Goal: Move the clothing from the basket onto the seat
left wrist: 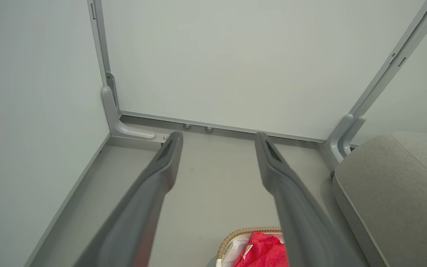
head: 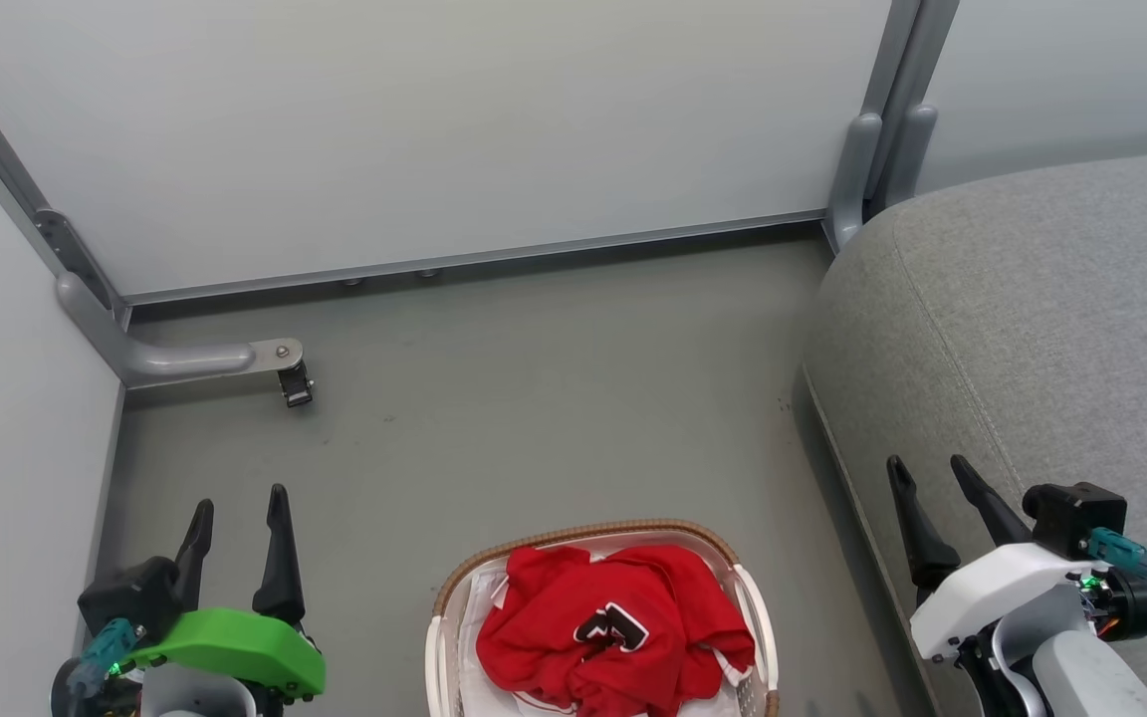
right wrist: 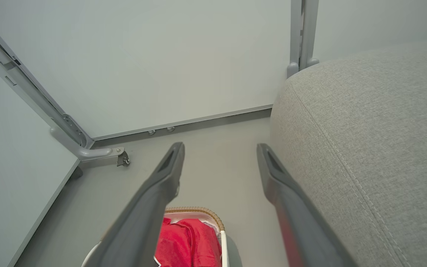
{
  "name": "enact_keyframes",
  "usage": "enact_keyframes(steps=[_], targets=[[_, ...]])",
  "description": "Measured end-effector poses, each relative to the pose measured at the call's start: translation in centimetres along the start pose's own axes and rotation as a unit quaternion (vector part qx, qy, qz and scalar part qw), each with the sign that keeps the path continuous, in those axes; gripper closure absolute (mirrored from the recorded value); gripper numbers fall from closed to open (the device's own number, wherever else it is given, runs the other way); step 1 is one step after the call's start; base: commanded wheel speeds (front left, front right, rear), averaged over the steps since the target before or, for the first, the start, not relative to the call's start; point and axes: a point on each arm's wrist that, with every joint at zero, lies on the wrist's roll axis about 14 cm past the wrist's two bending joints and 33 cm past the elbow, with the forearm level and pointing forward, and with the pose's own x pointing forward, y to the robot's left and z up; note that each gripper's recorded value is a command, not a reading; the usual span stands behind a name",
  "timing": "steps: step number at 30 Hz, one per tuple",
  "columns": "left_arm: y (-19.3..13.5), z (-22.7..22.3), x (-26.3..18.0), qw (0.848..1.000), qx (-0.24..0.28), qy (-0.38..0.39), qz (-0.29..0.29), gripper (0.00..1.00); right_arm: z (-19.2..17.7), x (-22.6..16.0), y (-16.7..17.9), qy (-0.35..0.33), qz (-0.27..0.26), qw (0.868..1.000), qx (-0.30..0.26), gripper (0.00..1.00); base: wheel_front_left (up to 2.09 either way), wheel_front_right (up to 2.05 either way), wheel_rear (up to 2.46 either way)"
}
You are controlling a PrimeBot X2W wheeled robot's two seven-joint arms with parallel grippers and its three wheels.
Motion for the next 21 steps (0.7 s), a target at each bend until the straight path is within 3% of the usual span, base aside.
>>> enact_keyframes(steps=[21], targets=[[-1.0,-1.5,0.3,0.997,0.074,0.011,-0.021,0.00,-0.7,0.4,0.1,0.008,0.018,0.996,-0.086,0.00,0.00,0.00,0.00]])
